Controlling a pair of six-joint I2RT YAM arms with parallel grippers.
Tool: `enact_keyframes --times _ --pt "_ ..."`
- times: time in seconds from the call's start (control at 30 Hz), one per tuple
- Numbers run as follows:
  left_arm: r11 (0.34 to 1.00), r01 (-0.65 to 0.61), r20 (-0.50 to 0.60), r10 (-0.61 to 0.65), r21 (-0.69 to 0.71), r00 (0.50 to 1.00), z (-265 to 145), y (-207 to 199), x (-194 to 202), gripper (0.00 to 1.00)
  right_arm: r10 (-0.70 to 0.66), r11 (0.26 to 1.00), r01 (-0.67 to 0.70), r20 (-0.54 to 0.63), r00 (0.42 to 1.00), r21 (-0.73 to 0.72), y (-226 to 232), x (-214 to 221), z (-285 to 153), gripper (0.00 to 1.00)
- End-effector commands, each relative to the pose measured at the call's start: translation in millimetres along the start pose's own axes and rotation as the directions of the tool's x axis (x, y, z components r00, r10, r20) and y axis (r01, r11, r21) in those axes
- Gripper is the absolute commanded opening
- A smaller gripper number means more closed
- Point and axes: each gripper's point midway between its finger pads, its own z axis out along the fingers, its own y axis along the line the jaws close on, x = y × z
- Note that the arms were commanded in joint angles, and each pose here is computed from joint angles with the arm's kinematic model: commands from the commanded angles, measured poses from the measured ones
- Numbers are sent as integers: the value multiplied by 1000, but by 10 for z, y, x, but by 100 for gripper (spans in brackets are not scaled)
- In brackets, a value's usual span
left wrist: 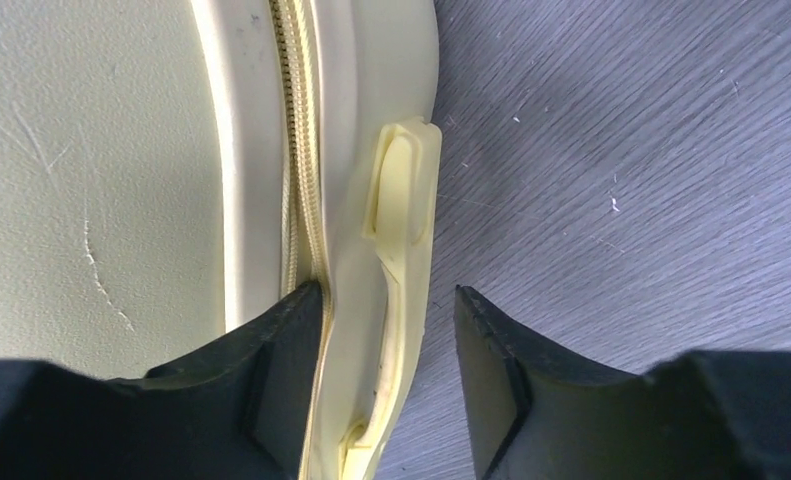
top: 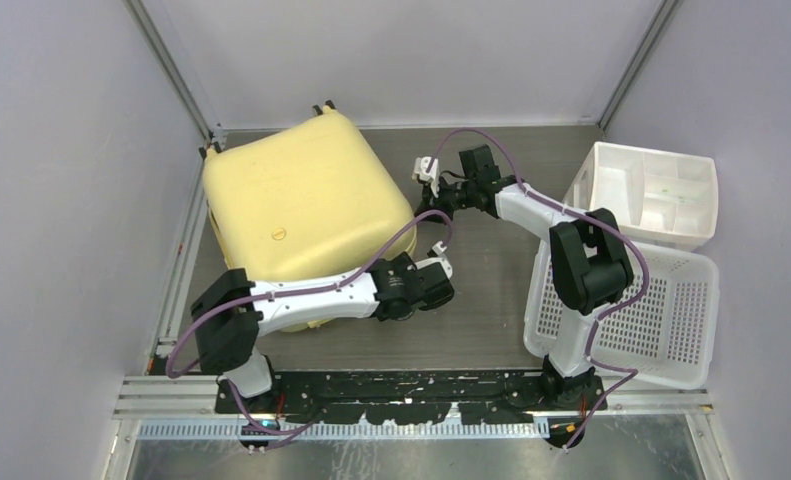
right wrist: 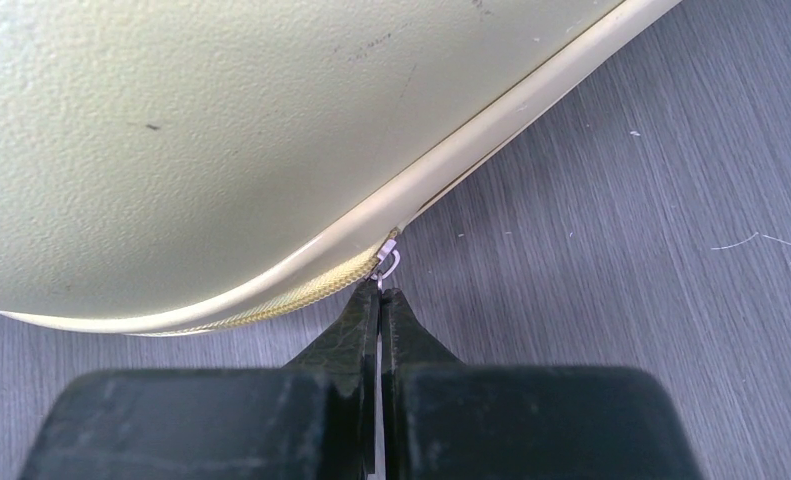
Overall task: Open, take out, and arrange the luggage
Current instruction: Unzip the luggage at the center of the board.
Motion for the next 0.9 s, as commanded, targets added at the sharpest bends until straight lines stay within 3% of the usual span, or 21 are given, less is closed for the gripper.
enact_keyframes --times 0.0,0.03,0.1,0.23,0.37,0.63,0.87 --pt "999 5 -6 -5 40 1000 -3 -111 34 55 55 993 -46 -85 995 105 -169 169 -229 1" --pt "999 4 14 -5 32 1000 -61 -90 -6 63 55 993 -46 -86 995 105 -169 169 -227 1" --pt "999 -2 65 0 42 998 -232 -67 -118 70 56 993 -46 -88 995 106 -171 180 -229 1" --pt "991 -4 138 -14 132 990 -522 -138 -310 71 60 993 -50 -92 994 105 -176 198 -219 1" --pt "987 -6 146 -18 163 989 -593 -228 -259 66 63 993 -53 -93 994 105 -180 196 -217 1" --pt "995 10 37 -14 99 999 -123 -196 93 51 68 993 -58 -98 993 103 -179 222 -210 1" --pt "1000 2 72 -2 -3 997 156 -51 16 56 67 993 -57 -98 993 104 -182 220 -213 1"
